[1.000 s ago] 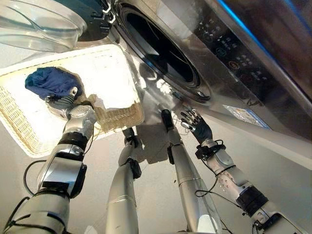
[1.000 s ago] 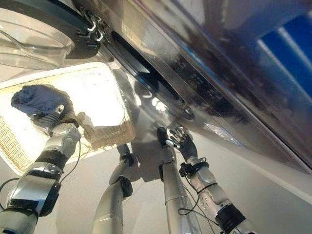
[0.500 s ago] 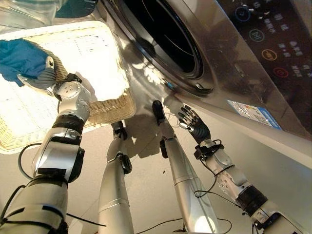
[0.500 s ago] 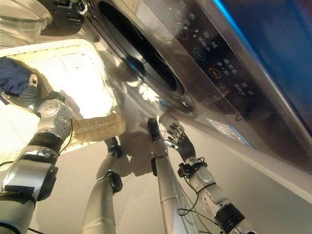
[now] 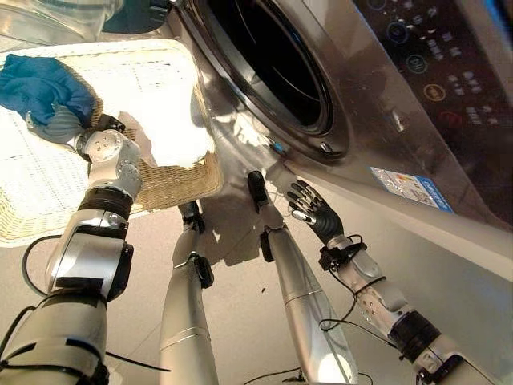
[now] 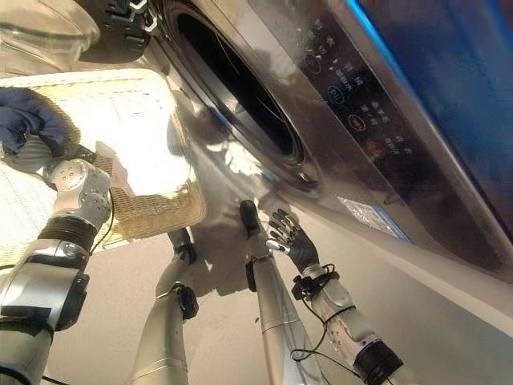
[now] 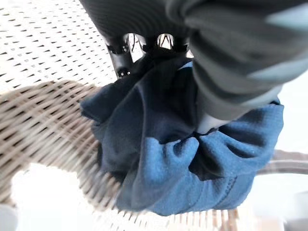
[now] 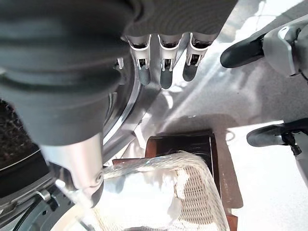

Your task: Put the clothes into the washing machine.

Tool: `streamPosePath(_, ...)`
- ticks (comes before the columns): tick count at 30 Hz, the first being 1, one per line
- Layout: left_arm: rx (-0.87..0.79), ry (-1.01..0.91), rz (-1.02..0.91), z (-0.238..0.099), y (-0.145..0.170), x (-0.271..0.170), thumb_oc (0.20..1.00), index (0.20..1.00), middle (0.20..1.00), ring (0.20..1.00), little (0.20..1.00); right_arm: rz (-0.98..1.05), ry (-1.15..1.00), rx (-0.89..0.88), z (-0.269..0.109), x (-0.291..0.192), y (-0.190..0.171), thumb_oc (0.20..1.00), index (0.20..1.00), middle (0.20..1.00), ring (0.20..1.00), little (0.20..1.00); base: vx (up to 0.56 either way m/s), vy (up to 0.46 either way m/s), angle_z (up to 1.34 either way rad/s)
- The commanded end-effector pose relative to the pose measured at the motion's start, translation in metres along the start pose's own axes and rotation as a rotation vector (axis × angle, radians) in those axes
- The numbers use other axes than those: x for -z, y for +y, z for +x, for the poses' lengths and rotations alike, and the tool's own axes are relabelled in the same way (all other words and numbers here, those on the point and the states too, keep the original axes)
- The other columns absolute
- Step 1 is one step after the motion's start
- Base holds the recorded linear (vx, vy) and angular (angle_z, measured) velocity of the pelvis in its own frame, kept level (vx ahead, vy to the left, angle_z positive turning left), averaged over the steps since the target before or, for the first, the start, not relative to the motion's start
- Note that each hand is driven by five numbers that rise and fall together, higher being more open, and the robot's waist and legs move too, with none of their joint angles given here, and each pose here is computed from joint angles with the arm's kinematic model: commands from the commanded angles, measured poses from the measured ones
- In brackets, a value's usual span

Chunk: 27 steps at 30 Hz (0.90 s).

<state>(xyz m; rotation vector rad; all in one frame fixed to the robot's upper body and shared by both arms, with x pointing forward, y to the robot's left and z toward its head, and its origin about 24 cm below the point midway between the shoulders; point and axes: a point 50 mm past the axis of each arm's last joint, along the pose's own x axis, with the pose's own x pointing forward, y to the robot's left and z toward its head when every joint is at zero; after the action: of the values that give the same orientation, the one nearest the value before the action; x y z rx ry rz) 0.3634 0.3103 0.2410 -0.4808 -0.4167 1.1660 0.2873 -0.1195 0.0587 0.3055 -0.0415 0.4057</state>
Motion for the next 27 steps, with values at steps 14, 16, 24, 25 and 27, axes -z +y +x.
streamPosePath(14, 0.333, -0.381, 0.373, -0.017, 0.022, 0.006, 0.200, 0.200, 0.200, 0.200, 0.200, -0.090, -0.139, -0.008, -0.011, -0.012, 0.016, 1.000, 1.000, 1.000, 1.000, 1.000, -0.05, -0.140, 0.09)
streamPosePath(16, 0.416, -0.377, 0.389, -0.026, 0.030, 0.017, 0.200, 0.200, 0.200, 0.200, 0.200, -0.183, -0.171, 0.003, -0.005, -0.019, 0.018, 1.000, 1.000, 1.000, 1.000, 1.000, -0.05, -0.144, 0.13)
streamPosePath(24, 0.907, -0.247, 0.229, -0.079, 0.048, 0.028, 0.200, 0.200, 0.200, 0.200, 0.200, -0.580, -0.300, 0.062, 0.012, -0.059, 0.007, 1.000, 1.000, 1.000, 1.000, 1.000, -0.03, -0.154, 0.26)
streamPosePath(25, 0.977, -0.232, 0.220, -0.086, 0.049, 0.027, 0.200, 0.200, 0.200, 0.200, 0.200, -0.627, -0.308, 0.065, 0.012, -0.063, 0.006, 1.000, 1.000, 1.000, 1.000, 1.000, 0.00, -0.065, 0.28)
streamPosePath(27, 1.132, -0.207, 0.164, -0.102, 0.049, 0.018, 0.200, 0.200, 0.200, 0.200, 0.200, -0.717, -0.338, 0.080, 0.017, -0.075, 0.002, 1.000, 1.000, 1.000, 1.000, 1.000, 0.00, -0.043, 0.30)
